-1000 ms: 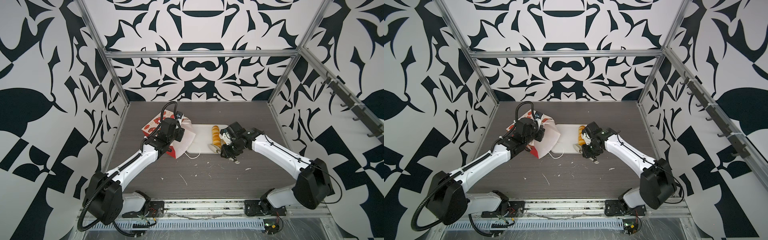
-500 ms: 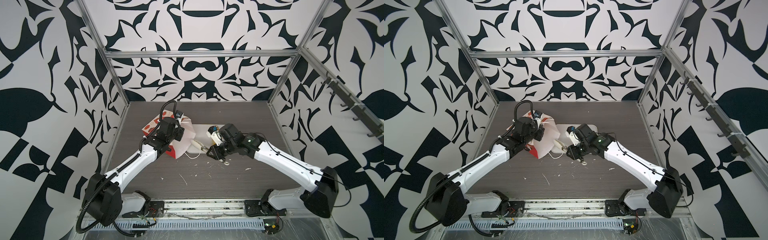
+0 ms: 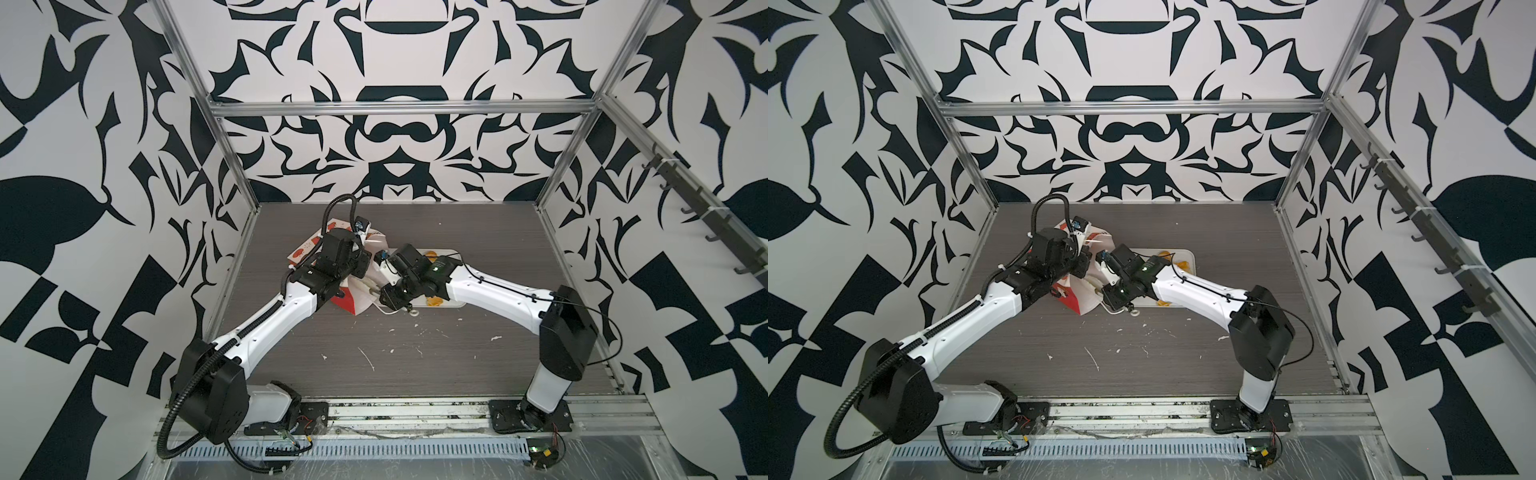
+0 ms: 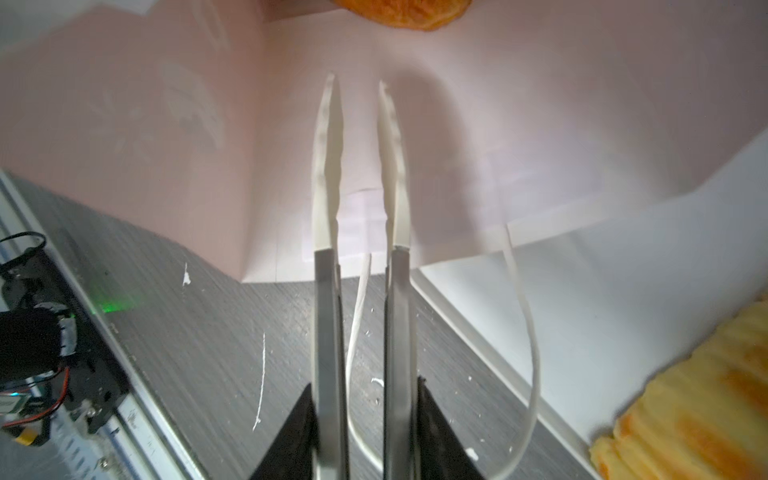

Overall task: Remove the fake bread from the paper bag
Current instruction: 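Move the open tongs in the right gripper back into the bag opening, then close the tongs on the round orange bun inside the bag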

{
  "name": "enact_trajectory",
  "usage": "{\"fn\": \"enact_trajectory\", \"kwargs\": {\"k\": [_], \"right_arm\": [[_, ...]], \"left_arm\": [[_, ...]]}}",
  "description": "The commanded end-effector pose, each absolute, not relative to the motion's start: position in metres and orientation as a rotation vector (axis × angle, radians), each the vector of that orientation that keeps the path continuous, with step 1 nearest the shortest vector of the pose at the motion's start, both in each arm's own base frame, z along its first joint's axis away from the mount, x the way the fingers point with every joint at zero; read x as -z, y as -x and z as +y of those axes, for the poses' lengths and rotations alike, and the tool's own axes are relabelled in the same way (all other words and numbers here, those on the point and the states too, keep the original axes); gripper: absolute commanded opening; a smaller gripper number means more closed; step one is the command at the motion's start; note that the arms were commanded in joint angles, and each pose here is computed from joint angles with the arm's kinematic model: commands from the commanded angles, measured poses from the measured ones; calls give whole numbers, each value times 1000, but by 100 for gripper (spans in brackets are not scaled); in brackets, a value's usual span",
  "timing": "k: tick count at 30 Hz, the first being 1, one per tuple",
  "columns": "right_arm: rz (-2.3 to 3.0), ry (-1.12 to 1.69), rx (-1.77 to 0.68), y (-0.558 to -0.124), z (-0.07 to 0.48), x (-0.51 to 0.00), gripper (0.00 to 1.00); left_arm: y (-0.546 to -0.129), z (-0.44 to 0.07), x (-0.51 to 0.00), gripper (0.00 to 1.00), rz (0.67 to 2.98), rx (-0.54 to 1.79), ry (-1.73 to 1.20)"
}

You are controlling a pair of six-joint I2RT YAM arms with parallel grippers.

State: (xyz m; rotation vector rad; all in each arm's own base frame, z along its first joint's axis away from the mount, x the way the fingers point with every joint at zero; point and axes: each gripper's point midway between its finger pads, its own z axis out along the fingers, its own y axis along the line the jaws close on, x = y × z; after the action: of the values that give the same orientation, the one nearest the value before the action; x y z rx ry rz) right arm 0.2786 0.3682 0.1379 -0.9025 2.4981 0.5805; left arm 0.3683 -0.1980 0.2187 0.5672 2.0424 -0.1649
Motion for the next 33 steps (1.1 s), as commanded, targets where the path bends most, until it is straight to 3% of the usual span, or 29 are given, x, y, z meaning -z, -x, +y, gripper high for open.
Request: {"fn": "enact_trajectory", "kwargs": {"k": [1, 33], "right_arm": [[2347, 902, -541, -305, 384, -170, 41], [2462, 680, -638, -346, 405, -147, 44]], "left_arm": [[-369, -203, -229, 0, 2029, 191, -580], [-360, -203, -231, 0, 2013, 233, -566]]}}
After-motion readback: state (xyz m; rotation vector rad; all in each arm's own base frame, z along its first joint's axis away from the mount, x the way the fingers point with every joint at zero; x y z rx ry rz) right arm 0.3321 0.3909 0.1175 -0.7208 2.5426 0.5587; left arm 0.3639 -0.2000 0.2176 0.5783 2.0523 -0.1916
